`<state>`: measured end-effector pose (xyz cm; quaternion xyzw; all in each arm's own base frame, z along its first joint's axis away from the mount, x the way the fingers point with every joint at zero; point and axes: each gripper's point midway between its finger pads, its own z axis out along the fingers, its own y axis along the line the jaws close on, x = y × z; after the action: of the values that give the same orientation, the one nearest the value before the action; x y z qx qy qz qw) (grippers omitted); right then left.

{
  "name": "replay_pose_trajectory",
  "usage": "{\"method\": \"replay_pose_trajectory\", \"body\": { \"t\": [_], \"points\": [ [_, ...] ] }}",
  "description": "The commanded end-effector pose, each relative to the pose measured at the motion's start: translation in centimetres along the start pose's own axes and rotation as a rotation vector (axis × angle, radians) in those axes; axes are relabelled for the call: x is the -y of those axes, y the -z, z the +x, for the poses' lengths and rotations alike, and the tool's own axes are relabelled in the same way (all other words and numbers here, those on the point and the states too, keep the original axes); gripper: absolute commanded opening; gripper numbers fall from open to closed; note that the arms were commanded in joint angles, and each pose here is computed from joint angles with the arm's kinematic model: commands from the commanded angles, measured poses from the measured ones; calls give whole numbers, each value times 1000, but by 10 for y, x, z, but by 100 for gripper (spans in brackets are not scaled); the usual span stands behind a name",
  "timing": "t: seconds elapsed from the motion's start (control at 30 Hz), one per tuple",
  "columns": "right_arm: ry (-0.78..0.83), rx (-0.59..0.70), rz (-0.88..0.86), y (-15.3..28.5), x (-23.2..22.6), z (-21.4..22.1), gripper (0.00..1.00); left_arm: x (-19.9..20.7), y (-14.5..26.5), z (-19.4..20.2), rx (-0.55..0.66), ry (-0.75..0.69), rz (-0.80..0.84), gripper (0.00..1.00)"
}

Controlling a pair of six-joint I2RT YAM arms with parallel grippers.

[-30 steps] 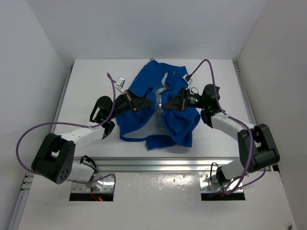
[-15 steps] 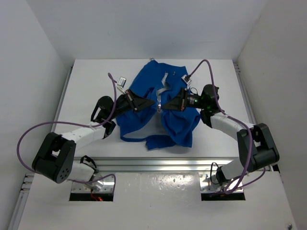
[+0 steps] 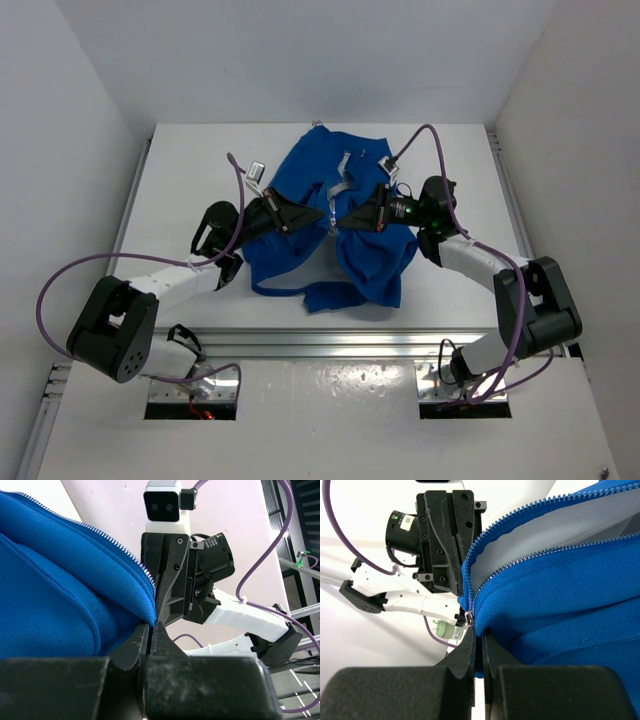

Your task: Zip up the jacket

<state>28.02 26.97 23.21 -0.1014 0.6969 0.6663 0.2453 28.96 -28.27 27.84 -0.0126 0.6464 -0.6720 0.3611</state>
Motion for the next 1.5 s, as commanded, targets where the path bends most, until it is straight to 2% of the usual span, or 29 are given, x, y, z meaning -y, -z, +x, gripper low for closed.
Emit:
{"method": "replay_pose_trajectory", "body": {
  "t": [0.0, 0.3, 0.6, 1.03, 1.27, 1.37, 1.47],
  "points": [
    [77, 25, -42, -5, -16, -13, 0, 31, -7, 2, -9, -50, 102, 0],
    [79, 26, -50, -5, -23, -16, 0, 10, 8, 28, -76, -110, 43, 0],
    [70, 21, -47, -4, -22, -12, 0, 6, 12, 36, -122, -211, 51, 0],
    [36, -12, -55, 0, -14, 3, 0, 21, 15, 49, -242, -410, 172, 0],
    [22, -19, -49, 1, -11, 11, 0, 26, 9, 45, -236, -341, 176, 4],
    [26, -17, -53, 0, -13, 11, 0, 30, 6, 45, -233, -334, 181, 11],
    [27, -12, -52, 0, -13, 9, 0, 29, 5, 50, -247, -315, 181, 14]
  ]
}}
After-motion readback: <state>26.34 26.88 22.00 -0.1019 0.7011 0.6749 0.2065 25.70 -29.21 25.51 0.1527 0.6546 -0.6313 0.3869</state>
